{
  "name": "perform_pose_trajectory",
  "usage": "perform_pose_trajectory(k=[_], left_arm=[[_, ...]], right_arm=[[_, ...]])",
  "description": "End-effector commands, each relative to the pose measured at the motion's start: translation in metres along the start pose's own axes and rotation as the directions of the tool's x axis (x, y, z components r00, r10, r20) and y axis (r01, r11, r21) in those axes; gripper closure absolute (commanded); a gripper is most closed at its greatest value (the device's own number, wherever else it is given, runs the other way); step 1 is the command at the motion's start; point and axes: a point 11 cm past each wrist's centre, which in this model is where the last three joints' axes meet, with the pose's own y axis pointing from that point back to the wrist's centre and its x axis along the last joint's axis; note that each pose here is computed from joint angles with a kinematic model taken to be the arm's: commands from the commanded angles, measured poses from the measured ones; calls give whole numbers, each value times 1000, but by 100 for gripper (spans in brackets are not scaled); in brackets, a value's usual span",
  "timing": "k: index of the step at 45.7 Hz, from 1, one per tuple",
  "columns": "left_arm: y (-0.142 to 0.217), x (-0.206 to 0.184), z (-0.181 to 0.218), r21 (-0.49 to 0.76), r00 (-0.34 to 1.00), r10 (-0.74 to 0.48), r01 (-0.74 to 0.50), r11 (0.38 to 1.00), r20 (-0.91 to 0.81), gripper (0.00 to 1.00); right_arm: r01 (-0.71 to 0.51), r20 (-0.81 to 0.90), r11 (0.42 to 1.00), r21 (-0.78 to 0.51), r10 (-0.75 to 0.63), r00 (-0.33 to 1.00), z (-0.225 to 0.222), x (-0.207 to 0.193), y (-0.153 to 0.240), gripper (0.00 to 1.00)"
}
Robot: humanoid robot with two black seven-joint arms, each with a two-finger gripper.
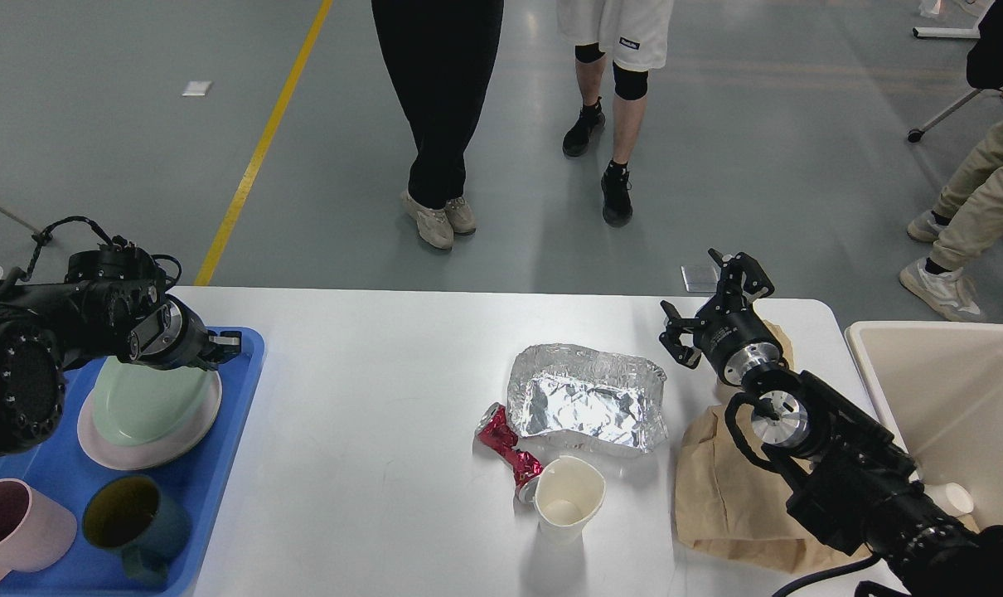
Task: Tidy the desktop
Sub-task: 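Lift the green plate and lay it on the pink plate in the tray, then release the green plate and raise the left gripper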
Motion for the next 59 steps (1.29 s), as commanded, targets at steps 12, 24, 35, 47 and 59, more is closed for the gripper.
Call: perform_pose_trajectory(k=[12, 24, 35, 47, 59], left_arm=[[-10, -15, -8, 23, 999, -36, 36, 999, 7, 97], [-11, -17, -9, 26, 999, -37, 37, 999, 8, 84], [-10, -14, -9, 26, 1000, -16, 16, 1000, 9, 63], [2, 1, -4, 3, 1000, 4, -4, 1000, 3, 26], [54, 34, 34, -79, 996, -85, 85, 993, 5, 3]], right_arm=[[0, 0, 1000, 0, 0, 1000, 0, 0, 0, 0], [0, 0, 1000, 0, 0, 1000, 0, 0, 0, 0], [0, 0, 1000, 0, 0, 1000, 0, 0, 0, 0], [0, 0, 1000, 0, 0, 1000, 0, 0, 0, 0], [0, 0, 1000, 0, 0, 1000, 0, 0, 0, 0]])
